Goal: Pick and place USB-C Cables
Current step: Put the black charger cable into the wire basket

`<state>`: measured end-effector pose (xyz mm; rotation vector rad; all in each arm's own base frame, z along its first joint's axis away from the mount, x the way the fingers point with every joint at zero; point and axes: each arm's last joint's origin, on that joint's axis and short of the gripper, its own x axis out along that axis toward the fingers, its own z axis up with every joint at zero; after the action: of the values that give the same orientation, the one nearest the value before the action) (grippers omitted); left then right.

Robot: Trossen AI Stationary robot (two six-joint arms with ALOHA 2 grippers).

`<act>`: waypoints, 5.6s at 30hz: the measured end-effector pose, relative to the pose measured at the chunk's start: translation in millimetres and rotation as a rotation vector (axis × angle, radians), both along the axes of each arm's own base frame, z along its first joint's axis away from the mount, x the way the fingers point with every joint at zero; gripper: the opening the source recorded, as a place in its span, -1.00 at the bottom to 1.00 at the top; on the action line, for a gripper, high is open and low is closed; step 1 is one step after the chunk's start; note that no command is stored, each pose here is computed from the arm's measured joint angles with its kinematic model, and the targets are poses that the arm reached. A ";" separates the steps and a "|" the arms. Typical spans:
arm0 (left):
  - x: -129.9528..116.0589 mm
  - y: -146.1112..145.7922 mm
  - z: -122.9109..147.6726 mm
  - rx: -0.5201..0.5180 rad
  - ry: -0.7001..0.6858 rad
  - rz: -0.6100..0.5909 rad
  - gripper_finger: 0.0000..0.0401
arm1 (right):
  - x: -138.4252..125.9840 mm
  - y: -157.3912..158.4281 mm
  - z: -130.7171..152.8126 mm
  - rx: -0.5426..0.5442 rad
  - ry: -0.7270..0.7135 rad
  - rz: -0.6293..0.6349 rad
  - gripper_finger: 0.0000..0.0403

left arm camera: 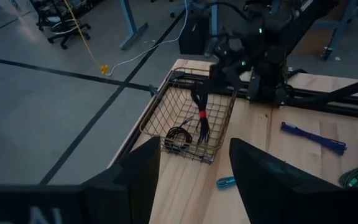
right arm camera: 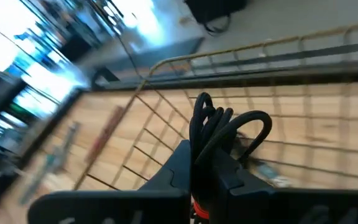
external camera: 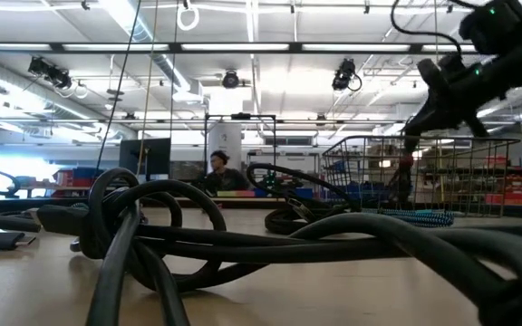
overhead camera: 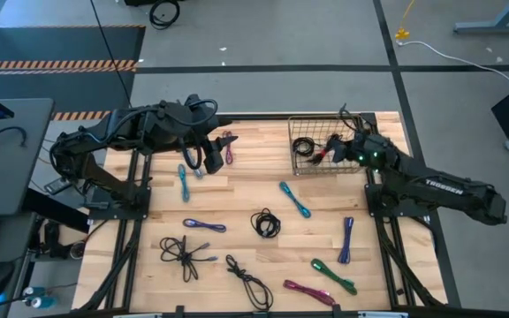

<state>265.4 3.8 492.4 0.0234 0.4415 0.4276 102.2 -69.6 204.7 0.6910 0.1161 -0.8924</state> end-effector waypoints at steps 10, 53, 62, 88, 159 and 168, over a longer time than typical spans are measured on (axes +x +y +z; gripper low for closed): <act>0.0 0.0 0.0 -0.001 0.000 0.000 -0.01 | 10.3 -11.7 66.2 -0.005 0.205 0.063 -0.91; -0.9 -0.1 -1.7 -0.002 0.019 0.001 -0.01 | 51.9 -53.2 -19.4 0.376 0.570 0.111 -0.91; -0.9 0.0 -1.8 -0.006 0.018 0.003 -0.01 | 49.3 -59.0 -25.0 0.399 0.604 0.104 -0.82; -0.9 0.0 -1.7 -0.007 0.017 0.004 -0.01 | 50.9 -62.9 -17.6 0.359 0.637 0.150 -0.44; 33.9 -115.2 -245.1 0.056 0.443 -0.632 -0.14 | 89.3 -23.8 153.1 -0.244 -0.848 1.062 -0.43; 50.7 -114.1 -273.2 0.278 0.551 -0.754 -0.14 | 89.7 -24.0 153.1 -0.235 -0.856 1.040 -0.43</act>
<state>316.1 -110.4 219.2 0.5705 0.8650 -0.2803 191.9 -93.7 357.8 0.6238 -0.3690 0.4137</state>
